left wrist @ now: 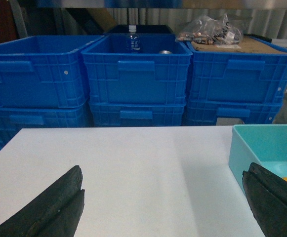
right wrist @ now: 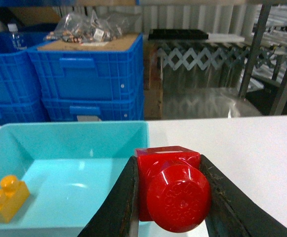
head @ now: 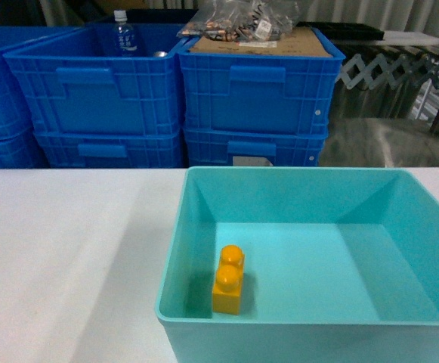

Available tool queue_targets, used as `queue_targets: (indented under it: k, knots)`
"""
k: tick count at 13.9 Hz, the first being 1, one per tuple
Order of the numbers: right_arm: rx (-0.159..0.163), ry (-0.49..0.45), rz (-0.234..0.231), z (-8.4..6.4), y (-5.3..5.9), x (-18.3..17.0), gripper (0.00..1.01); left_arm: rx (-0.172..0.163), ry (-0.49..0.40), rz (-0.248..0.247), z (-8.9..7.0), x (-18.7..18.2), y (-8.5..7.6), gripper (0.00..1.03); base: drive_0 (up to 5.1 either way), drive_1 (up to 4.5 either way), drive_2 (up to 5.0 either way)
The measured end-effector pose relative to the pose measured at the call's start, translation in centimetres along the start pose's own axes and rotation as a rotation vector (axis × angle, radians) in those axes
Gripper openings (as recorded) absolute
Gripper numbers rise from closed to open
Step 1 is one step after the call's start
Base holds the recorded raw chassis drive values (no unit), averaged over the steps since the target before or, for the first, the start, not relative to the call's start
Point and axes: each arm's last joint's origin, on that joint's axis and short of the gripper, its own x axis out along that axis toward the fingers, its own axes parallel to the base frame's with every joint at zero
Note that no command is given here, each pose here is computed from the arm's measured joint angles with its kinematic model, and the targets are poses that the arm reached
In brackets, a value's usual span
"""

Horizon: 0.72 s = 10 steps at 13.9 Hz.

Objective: Pick red block from blue box to shelf

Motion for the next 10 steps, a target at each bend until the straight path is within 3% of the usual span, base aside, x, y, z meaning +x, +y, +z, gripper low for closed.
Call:
queue_targets:
  k: [7,10]
  knots:
    - [0.0,0.023,0.0,-0.27,0.0,0.01,0.27,0.0,0.0,0.0,0.0,0.0,0.0,0.98,-0.2,-0.18,-0.2]
    - [0.0,0.022,0.0,-0.27,0.0,0.01,0.27,0.0,0.0,0.002,0.0,0.0,0.01,0.98,-1.9,-1.93,-1.9]
